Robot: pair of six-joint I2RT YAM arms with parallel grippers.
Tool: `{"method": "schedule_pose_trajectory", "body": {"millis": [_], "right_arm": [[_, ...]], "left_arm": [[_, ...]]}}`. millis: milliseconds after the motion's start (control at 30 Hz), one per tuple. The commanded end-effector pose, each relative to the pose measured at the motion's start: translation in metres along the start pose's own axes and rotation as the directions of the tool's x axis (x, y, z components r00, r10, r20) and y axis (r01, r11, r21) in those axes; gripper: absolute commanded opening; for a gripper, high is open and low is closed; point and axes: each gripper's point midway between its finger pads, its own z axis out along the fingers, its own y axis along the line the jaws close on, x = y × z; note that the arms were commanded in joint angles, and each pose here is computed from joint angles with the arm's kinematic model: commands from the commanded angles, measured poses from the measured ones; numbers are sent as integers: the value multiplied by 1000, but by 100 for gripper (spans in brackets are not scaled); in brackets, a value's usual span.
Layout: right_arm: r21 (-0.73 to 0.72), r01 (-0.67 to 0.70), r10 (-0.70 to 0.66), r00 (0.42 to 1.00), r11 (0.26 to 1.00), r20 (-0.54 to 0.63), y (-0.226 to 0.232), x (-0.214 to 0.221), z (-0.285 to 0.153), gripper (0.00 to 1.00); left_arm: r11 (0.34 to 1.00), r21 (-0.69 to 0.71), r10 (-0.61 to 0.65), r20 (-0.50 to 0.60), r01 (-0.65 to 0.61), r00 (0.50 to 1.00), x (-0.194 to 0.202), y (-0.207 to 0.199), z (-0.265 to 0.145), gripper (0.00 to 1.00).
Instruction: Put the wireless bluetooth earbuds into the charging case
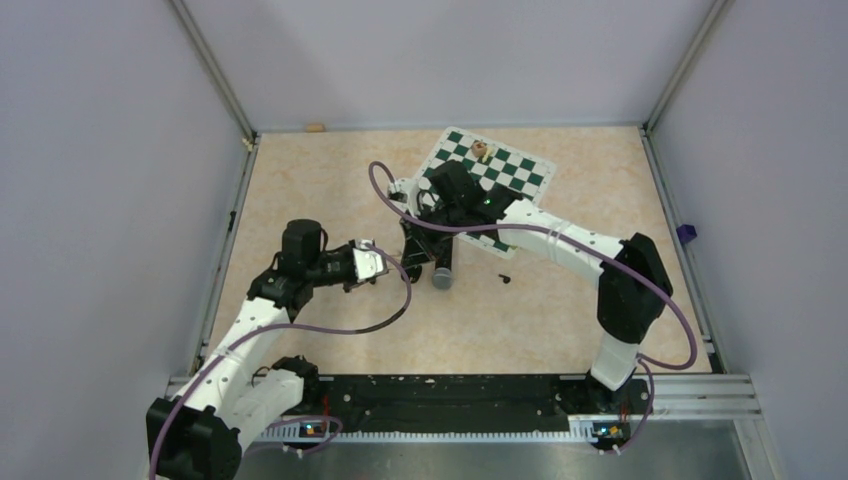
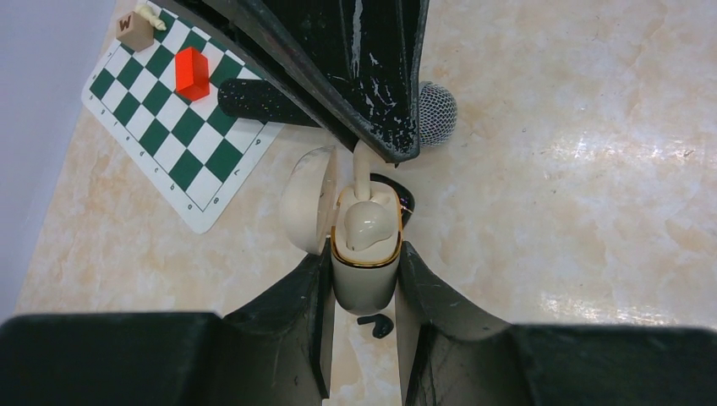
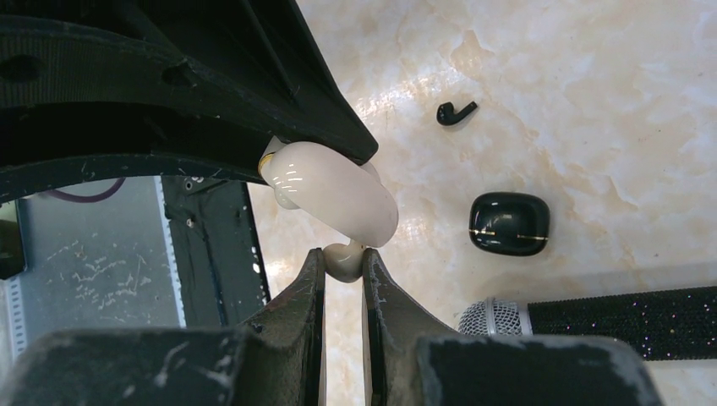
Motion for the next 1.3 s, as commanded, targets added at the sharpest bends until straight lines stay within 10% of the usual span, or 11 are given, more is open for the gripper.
{"method": "schedule_pose_trajectory", "body": {"millis": [0, 1267], "right_arm": [[58, 88, -94, 989, 994, 113, -7, -48, 1, 9], [-6, 303, -293, 927, 953, 234, 35, -78, -86, 52]], "left_arm": [[996, 79, 27, 123, -36, 992, -27, -16, 2, 0], [986, 165, -9, 219, -28, 976, -70, -16, -19, 0]]}}
